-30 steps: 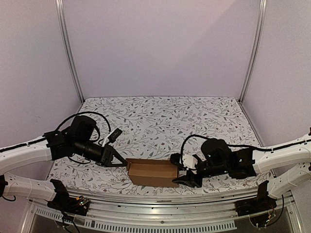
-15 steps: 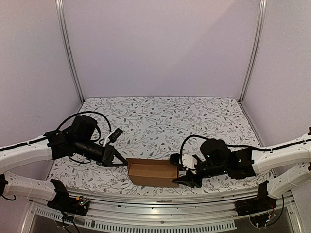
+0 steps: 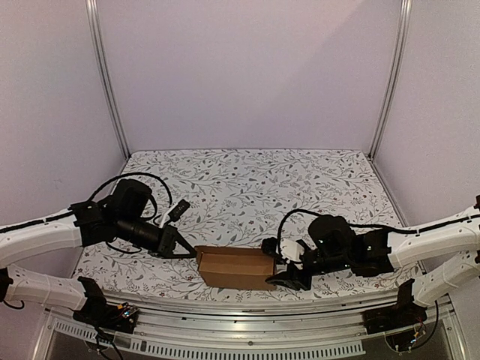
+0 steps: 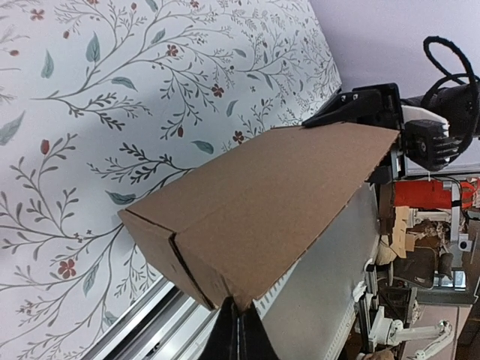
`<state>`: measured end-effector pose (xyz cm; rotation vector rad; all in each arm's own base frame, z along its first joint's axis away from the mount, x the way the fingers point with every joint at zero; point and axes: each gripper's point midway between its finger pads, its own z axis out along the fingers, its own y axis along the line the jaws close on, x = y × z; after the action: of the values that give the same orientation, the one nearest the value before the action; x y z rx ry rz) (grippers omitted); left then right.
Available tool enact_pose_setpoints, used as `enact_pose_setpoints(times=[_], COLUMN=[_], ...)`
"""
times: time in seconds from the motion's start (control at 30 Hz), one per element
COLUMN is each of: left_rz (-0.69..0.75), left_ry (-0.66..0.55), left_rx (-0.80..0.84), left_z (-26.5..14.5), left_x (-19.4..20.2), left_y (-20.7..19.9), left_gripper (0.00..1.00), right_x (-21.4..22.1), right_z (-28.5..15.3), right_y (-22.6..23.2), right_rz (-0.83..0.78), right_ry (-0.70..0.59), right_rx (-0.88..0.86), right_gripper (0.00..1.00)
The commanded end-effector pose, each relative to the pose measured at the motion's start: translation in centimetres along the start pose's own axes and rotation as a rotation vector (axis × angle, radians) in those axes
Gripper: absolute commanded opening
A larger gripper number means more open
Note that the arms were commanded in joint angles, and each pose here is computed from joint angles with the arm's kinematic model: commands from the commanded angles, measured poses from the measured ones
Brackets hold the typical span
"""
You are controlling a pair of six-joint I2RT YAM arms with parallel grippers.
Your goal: Fold the paper box
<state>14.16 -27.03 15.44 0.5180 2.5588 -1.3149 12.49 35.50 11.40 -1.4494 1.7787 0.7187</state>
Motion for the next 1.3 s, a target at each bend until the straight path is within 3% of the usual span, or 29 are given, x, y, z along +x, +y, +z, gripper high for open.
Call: enact_pose_setpoints(times=[0.0,1.0,1.27], left_rz=[0.034,0.044,0.049], left_ry=[0.022,0.085,0.105], left_rx=[-0.036,-0.164,-0.204], left_z=[0.2,2.6,3.0], left_x=[0.2,2.2,2.7], left_y=[0.1,2.6,3.1], left_gripper=[0.01,0.00,0.00], right_x=[-2.0,0.2,1.3], right_z=[-0.1,2.8,3.2], right_y=[-0.4,-2.2,-2.7], right_rz=[0.009,0.058,0.063], right_ry=[-0.053,-0.076,-0.069], right_rx=[0.011,0.100,0.119], right_gripper=[0.41,0.38,0.44])
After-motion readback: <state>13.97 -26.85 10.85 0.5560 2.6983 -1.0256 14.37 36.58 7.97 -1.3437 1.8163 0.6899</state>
